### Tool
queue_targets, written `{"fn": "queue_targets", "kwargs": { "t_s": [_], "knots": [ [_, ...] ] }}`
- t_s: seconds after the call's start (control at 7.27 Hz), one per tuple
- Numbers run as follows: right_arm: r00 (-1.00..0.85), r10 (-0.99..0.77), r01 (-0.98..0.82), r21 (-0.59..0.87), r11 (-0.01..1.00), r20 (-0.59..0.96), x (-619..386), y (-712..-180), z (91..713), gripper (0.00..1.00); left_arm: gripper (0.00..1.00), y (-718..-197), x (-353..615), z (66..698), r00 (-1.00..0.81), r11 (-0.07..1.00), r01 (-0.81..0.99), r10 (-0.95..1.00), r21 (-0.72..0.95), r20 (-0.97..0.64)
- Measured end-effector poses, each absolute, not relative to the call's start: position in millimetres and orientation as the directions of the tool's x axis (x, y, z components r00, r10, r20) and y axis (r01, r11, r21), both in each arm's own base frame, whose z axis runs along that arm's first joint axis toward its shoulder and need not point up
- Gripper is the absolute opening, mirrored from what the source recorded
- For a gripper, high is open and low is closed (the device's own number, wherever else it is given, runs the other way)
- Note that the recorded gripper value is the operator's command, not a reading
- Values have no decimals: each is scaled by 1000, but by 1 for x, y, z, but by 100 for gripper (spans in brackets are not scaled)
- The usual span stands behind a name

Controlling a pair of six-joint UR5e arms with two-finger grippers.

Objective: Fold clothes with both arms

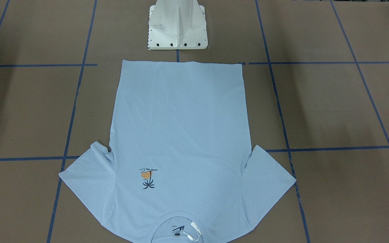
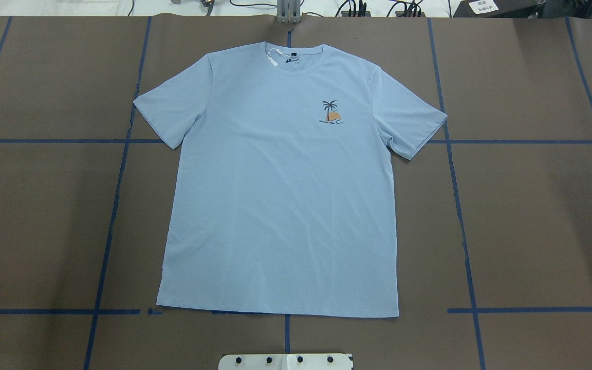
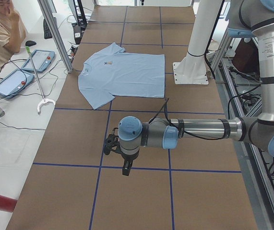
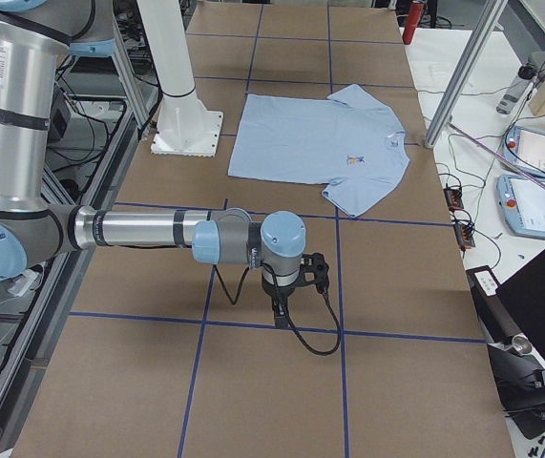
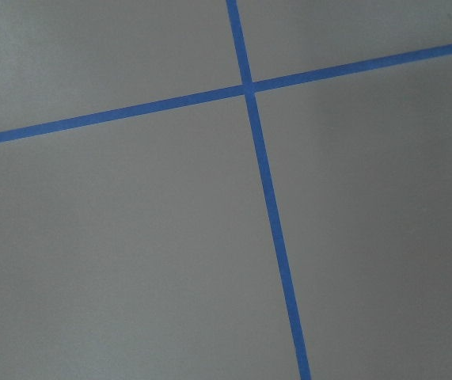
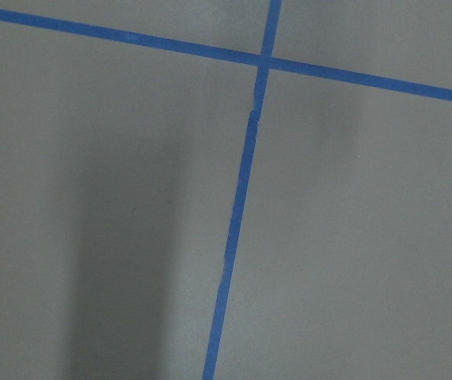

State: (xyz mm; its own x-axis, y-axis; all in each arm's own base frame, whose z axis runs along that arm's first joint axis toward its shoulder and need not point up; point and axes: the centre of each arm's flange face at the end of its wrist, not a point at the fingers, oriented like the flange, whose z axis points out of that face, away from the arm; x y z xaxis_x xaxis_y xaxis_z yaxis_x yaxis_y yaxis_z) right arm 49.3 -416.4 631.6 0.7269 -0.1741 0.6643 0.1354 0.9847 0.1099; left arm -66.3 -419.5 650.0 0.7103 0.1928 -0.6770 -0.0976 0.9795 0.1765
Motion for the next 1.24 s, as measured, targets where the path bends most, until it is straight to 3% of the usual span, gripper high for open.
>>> {"fn": "queue_targets", "kwargs": {
  "t_s": [0.82, 1.24],
  "knots": [
    [721, -303, 157, 280, 947, 624, 35, -482, 556, 100, 100, -436, -75, 644, 783, 930, -109, 298, 352, -545],
    [718, -369, 139, 397, 907, 590, 23, -537, 510, 100, 100, -489, -76, 560, 786, 794, -110, 438, 598, -436]
  ]
}}
